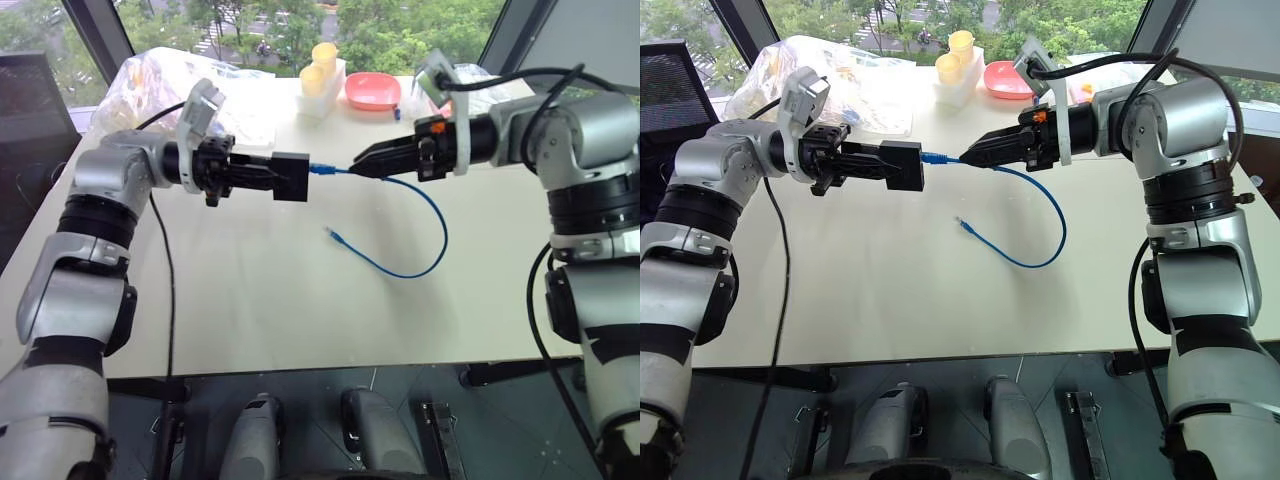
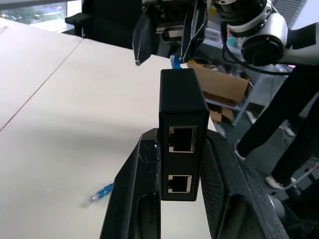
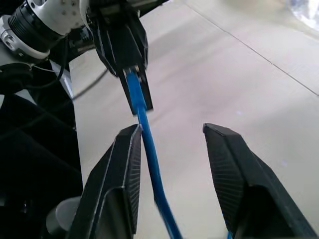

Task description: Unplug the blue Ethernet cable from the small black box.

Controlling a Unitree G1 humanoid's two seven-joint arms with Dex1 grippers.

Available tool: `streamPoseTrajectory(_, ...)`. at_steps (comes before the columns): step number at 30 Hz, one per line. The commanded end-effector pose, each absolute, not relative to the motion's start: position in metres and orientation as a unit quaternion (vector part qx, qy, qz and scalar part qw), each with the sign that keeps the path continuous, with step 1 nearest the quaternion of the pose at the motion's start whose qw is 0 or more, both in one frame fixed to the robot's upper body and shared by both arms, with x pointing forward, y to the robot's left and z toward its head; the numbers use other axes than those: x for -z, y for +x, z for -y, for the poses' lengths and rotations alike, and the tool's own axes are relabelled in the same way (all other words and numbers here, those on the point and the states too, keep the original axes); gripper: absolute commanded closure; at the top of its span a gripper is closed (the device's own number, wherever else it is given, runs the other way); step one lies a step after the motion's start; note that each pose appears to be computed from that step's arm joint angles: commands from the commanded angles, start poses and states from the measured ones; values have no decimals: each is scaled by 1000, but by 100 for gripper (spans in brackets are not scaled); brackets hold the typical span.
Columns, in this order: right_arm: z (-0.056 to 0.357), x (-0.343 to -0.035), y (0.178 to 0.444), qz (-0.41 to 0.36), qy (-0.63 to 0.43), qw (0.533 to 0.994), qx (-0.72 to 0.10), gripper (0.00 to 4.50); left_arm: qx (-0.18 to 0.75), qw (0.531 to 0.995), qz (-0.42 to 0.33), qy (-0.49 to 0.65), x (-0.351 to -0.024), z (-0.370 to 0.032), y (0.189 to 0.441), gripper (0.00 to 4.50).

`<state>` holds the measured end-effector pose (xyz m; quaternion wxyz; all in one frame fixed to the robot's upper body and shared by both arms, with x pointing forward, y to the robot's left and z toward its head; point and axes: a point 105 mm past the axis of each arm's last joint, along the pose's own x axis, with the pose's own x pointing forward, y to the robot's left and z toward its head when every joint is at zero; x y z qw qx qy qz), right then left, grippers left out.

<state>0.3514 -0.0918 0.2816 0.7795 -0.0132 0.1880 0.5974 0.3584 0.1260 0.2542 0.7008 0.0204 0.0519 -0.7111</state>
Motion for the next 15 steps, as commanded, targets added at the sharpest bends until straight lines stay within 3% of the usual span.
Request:
streamPoseTrajectory(1, 81, -309, 341, -147, -13, 767, -624, 235, 717, 696, -26, 33, -269, -124, 356, 400)
streamPoseTrajectory(15, 56, -299, 339, -163, -15, 745, -647, 235, 724, 689, -14, 31, -273, -116, 356, 400)
